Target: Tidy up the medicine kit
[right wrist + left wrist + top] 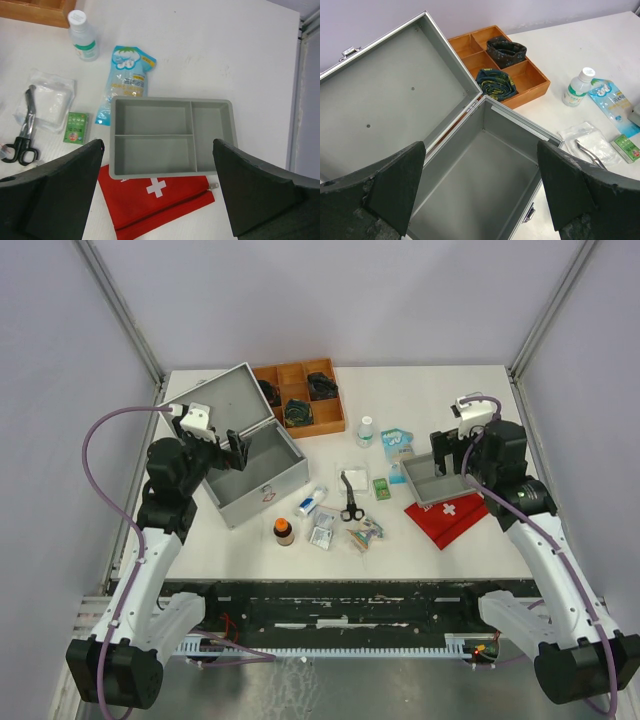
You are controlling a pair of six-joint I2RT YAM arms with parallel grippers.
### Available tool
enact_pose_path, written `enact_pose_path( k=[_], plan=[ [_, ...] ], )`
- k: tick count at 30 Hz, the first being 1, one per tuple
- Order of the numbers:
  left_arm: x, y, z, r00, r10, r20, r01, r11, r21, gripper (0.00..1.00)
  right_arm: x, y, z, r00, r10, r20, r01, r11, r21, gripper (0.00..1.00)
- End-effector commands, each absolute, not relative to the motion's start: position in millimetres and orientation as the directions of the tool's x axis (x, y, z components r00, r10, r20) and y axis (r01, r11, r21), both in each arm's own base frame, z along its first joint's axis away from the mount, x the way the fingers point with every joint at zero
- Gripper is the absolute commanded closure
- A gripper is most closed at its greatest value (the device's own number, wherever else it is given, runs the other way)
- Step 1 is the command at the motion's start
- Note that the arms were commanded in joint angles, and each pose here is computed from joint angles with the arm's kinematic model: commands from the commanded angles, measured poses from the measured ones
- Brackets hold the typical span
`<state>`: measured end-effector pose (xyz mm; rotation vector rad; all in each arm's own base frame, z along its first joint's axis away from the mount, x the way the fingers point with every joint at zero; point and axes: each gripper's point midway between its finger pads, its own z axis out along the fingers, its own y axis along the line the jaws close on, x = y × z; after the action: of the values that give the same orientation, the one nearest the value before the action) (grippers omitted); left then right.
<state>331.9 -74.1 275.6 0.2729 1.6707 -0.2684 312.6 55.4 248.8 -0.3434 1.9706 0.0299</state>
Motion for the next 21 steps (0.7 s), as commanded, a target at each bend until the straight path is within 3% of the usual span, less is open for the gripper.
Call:
enact_pose_path(
  k=[1, 6, 11, 21],
  plan=[
    [332.4, -73.9, 295.4, -0.038, 0.064, -0.997, 0.35, 0.936, 0.047, 0.01, 320.1, 28.1, 258.2, -0.388, -0.277, -0.879, -0.141, 0.96, -0.24, 0.0],
    [330.6, -79.0, 295.2, -0.038, 0.064, -0.997, 0.379, 0.924, 0.045, 0.01, 328.2, 5.1, 228.9, -0.532, -0.363, -0.765, -0.117, 0.927, -0.358, 0.0],
    [330.0, -80.4, 294.9, -0.039, 0.063, -0.997, 0.386, 0.921, 0.043, 0.01, 338.8, -6.3, 181.8, -0.639, -0.359, -0.681, -0.184, 0.93, -0.318, 0.03],
    [329.2, -82.0, 295.4, -0.037, 0.063, -0.997, 0.396, 0.917, 0.043, 0.01, 348.8, -18.5, 107.7, -0.789, -0.376, -0.487, -0.332, 0.926, -0.177, 0.25]
  ],
)
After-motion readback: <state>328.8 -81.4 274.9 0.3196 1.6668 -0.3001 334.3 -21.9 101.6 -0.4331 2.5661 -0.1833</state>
